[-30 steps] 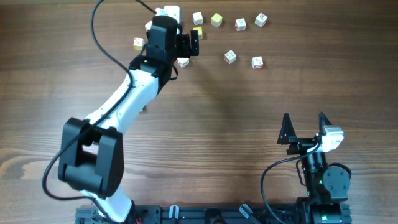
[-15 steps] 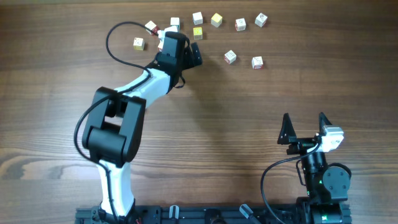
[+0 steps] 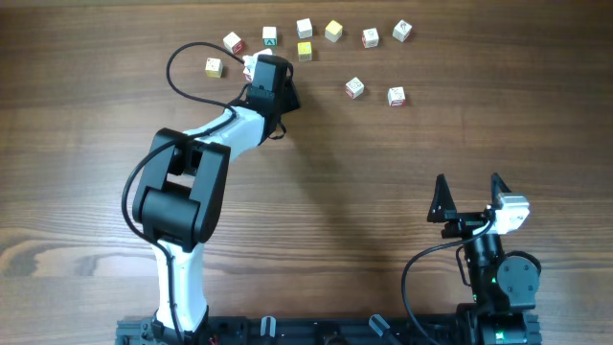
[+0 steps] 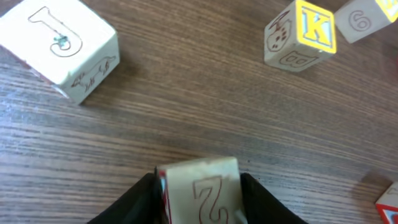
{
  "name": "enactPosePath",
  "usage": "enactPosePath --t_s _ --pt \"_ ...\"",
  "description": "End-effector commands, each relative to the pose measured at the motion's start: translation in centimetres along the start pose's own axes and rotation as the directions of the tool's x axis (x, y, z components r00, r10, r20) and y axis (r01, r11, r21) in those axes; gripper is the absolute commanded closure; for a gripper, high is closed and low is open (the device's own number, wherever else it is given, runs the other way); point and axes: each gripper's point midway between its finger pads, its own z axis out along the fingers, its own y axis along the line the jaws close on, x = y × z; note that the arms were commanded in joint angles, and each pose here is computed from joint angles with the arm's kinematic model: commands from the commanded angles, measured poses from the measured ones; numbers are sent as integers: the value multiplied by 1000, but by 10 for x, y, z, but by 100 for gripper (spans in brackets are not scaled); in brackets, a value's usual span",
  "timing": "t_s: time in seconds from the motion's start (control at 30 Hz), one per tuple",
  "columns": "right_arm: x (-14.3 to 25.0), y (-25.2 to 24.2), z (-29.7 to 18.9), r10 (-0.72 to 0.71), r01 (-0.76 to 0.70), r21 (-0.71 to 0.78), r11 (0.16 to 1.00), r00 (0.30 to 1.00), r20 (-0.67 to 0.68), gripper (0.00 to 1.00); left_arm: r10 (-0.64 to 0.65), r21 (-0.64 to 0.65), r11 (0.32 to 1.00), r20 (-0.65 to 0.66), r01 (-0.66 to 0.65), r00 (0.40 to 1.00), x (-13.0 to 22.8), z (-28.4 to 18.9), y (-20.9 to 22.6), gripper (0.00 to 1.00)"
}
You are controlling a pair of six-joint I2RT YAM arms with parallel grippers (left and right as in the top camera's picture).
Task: Form a horizontal line
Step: 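Grasp the Z block with the left gripper and lift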
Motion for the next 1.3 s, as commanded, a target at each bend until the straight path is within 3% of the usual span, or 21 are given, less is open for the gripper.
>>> enactPosePath --t_s 0.0,0.3,0.63,0.73,0.8,0.9,1.13,1.27 --pt "-1 1 0 -18 18 -10 1000 1000 5 0 31 -13 999 -40 -31 999 9 2 3 64" --pt "-1 1 0 -18 18 -10 1000 1000 5 0 194 -31 980 -61 -196 979 -7 -40 0 69" --pt "-1 1 0 -18 18 -10 1000 1000 6 0 228 -245 943 -25 -227 973 -44 -135 28 73" --pt "-1 1 0 -18 18 -10 1000 1000 6 0 219 -270 934 -92 -236 971 -31 -152 38 75" --pt "-1 1 0 -18 18 -10 1000 1000 6 0 195 -325 908 -235 -266 952 -1 -164 60 75" --pt "-1 1 0 -18 18 -10 1000 1000 6 0 164 -360 890 -316 -278 934 22 -169 76 78" --pt "-1 1 0 -18 18 -10 1000 1000 6 0 81 -411 882 -352 -231 933 64 -157 103 79" --pt "-1 1 0 -18 18 -10 1000 1000 5 0 87 -377 905 -293 -199 952 71 -138 104 72"
